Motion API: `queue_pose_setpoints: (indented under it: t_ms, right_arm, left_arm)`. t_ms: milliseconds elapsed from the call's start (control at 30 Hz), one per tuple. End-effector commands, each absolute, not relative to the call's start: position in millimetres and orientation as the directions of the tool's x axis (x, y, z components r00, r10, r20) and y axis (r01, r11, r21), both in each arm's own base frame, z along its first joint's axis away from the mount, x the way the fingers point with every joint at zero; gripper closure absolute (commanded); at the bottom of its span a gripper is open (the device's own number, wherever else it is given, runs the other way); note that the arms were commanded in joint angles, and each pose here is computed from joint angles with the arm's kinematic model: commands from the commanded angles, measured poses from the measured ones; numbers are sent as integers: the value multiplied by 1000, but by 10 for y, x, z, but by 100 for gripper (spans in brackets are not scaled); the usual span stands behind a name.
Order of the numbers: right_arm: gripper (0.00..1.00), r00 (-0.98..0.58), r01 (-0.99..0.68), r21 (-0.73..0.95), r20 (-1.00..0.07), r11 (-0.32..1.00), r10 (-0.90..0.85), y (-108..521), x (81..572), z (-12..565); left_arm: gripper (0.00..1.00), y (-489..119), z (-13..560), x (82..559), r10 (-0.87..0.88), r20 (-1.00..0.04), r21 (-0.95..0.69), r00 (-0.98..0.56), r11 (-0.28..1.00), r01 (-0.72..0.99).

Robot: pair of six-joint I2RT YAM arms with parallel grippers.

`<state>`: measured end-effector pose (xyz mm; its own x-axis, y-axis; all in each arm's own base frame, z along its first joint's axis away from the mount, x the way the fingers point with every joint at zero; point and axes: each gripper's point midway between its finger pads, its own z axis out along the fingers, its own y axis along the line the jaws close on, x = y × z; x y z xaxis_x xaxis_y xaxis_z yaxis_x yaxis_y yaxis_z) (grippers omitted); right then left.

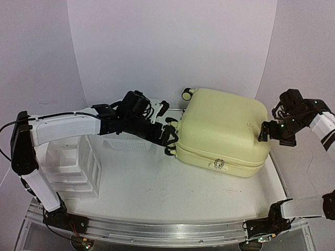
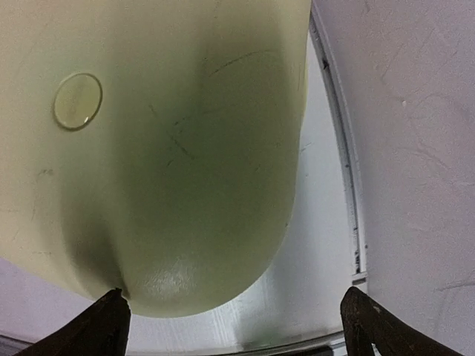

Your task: Open, take out, and arrange the luggage

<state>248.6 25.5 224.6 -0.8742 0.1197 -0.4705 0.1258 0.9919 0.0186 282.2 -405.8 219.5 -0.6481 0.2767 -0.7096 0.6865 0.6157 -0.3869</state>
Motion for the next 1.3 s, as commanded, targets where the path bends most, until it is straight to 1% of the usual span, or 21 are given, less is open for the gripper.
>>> queue_pose_setpoints:
  t_ms: [0, 67, 300, 367, 467, 567, 633, 700, 800, 867, 967, 1067, 1167, 1267]
  right_arm:
    - [2, -872, 42, 462, -415, 886, 258, 571, 2802, 2407]
    - [2, -879, 31, 610, -361, 792, 312, 656, 2908, 2428]
    - [2, -876, -33, 802, -310, 597, 369, 1022, 3082, 2478]
    - [2, -889, -58, 794, -317, 605, 331, 1245, 3112, 2420]
    - [2, -904, -139, 731, -369, 668, 215, 1655, 3067, 2391]
    - [2, -894, -145, 701, -395, 698, 211, 1710, 3068, 2413]
    - [2, -885, -146, 677, -416, 722, 211, 1659, 3058, 2396]
    - [2, -885, -146, 646, -424, 750, 193, 1606, 3024, 2341]
    - [2, -888, -149, 617, -428, 773, 170, 1559, 2967, 2284]
    - [2, -887, -152, 611, -431, 777, 165, 1545, 2934, 2273]
    - [2, -886, -155, 605, -435, 781, 161, 1526, 2886, 2260]
    - [2, -886, -158, 601, -437, 784, 156, 1510, 2834, 2237]
    - [2, -887, -158, 597, -436, 786, 153, 1497, 2793, 2201]
    - [2, -889, -155, 592, -433, 791, 150, 1477, 2745, 2151]
  left_arm:
    - [3, -4006, 2543, 2894, 197, -773, -391, -602, 600, 698]
    - [2, -4000, 2506, 2881, 203, -769, -391, -606, 600, 698]
    - [2, -3929, 2377, 2845, 230, -763, -369, -604, 611, 700]
    - [2, -3921, 2318, 2837, 240, -757, -368, -607, 612, 700]
    - [2, -3936, 2218, 2790, 247, -746, -382, -618, 602, 701]
    - [4, -3984, 2174, 2698, 239, -752, -400, -614, 574, 714]
    - [4, -4031, 2136, 2650, 238, -770, -379, -592, 576, 724]
    - [4, -4091, 2091, 2574, 238, -817, -315, -524, 578, 753]
    - [5, -4184, 2045, 2385, 183, -932, -195, -313, 475, 858]
    - [8, -4140, 1980, 2361, 133, -966, -140, -223, 456, 879]
    - [16, -4165, 1769, 2491, 174, -974, -43, -146, 490, 871]
    - [26, -4290, 1689, 2536, 226, -972, 53, -58, 455, 889]
    - [33, -4346, 1638, 2657, 232, -972, 153, 48, 460, 875]
    - [36, -4399, 1662, 2716, 197, -966, 241, 168, 441, 864]
